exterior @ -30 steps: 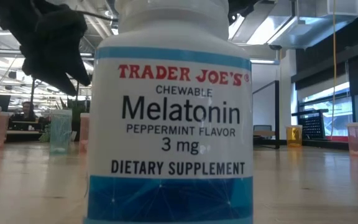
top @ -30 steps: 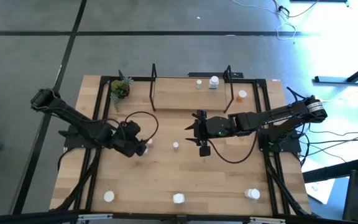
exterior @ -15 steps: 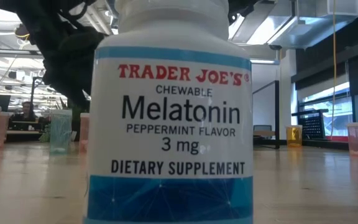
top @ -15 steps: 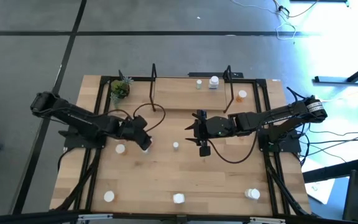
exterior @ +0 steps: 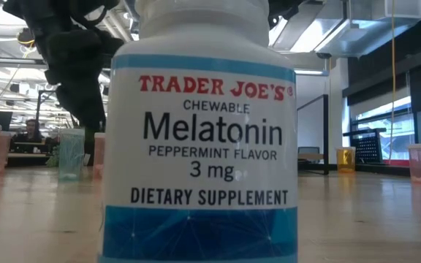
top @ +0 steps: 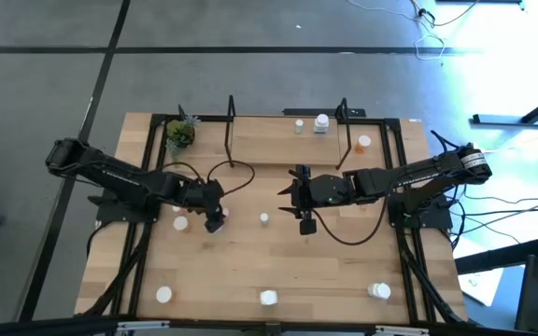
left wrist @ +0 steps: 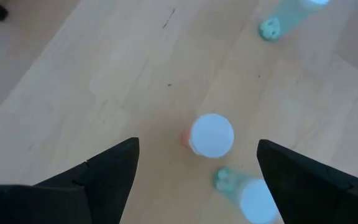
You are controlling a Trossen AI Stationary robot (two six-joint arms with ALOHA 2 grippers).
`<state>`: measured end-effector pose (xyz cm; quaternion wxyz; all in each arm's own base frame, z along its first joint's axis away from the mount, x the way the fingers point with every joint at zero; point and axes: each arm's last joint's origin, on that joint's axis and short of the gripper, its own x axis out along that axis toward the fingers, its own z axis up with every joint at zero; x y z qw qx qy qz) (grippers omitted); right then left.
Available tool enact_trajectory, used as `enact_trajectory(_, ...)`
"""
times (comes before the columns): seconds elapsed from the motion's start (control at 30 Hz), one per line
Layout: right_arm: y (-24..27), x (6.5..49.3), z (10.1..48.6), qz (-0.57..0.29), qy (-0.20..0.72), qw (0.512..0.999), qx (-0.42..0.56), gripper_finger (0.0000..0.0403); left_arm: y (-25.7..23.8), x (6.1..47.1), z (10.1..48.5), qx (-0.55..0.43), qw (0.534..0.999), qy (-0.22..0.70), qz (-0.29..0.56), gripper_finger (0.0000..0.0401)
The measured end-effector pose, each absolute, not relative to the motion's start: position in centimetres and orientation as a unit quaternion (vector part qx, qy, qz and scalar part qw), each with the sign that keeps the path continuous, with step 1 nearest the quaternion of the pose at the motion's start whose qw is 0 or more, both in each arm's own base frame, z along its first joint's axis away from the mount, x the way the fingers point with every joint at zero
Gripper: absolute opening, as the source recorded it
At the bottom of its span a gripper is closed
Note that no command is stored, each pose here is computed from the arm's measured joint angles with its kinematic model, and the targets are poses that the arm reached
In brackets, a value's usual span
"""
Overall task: Pick and place medicine bottles onto shelf by color
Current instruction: Put the middle pink pill bottle on the shelf
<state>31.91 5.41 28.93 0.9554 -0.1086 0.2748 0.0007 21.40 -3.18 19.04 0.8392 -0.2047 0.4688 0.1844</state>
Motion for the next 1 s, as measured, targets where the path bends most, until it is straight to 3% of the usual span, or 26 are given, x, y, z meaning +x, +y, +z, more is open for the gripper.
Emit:
enact_trajectory(0.2, 5.4, 31.9, 28.9, 0.001, 0.275, 0.955, -0.109, 0.0188, -3.3, 22.5, 17.7, -0.159, 0.842, 0.489, 0.162, 0.0322)
enact_trajectory(1.0, 5.4, 31.9, 28.9, 0.001, 0.275, 0.955, -0.109, 0.0188, -3.6, 23.0, 16.2, -0.126, 0.834, 0.502, 0.191, 0.0317)
